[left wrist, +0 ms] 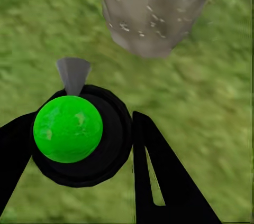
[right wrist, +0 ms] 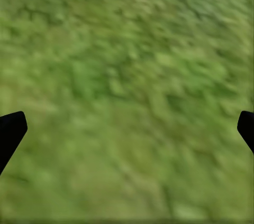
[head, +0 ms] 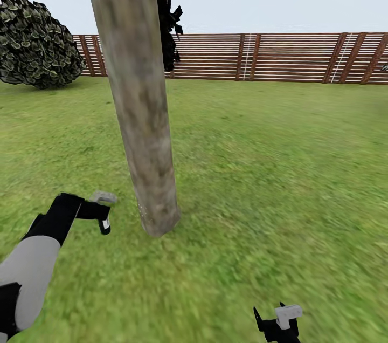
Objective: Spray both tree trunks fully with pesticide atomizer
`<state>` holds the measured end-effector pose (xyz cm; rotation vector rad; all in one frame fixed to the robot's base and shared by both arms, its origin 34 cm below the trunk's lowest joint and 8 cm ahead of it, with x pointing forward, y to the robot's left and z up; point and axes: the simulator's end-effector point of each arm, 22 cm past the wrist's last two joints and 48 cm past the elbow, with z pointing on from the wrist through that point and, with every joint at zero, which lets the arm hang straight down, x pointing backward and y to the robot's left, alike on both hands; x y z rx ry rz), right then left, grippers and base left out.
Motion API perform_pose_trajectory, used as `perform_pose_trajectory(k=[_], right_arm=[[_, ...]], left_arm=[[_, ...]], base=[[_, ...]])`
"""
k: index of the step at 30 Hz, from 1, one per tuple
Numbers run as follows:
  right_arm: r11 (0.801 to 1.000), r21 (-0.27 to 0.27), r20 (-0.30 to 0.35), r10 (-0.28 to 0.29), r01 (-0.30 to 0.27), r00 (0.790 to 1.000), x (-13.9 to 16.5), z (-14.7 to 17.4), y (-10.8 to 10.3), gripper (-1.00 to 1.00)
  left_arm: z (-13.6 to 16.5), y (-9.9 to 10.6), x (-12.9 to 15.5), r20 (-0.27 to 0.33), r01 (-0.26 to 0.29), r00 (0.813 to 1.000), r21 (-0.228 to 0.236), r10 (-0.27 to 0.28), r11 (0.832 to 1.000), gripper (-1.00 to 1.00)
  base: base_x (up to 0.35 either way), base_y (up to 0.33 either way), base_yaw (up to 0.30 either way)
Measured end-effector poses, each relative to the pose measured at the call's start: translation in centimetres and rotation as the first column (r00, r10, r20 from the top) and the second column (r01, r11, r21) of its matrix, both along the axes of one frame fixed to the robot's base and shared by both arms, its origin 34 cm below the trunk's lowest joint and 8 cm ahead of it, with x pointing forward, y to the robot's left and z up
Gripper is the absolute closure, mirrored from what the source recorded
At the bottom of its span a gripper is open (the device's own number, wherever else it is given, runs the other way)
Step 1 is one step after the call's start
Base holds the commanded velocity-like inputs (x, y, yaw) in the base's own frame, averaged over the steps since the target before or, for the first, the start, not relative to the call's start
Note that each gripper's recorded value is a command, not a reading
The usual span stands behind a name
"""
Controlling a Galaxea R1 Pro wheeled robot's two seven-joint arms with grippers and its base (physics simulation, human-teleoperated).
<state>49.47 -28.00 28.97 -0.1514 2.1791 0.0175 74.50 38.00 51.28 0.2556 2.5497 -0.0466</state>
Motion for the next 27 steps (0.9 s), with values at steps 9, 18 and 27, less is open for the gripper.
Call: perform_pose_trajectory(k=[9, 18, 27], right_arm=[[1.000, 0.000, -0.001, 0.000, 0.000, 1.000, 0.0, 0.0, 0.0, -1.00], [1.000, 0.002, -0.001, 0.002, -0.002, 1.000, 0.0, 0.0, 0.2, -1.00], [1.000, 0.002, -0.001, 0.002, -0.002, 1.000, 0.0, 0.0, 0.2, -1.00]], left_arm=[[0.0, -3.3, 0.6, 0.011, 0.031, 0.999, -0.035, -0.031, 0.999, 1.00], [0.6, -4.1, 1.2, 0.020, 0.039, 0.999, -0.044, -0.038, 0.998, 1.00], [5.5, -2.4, 3.9, 0.051, 0.000, 0.999, -0.020, 0.001, 1.000, 1.00]], base=[[-0.160, 0.000, 0.000], [-0.137, 0.000, 0.000], [0.000, 0.000, 0.000]])
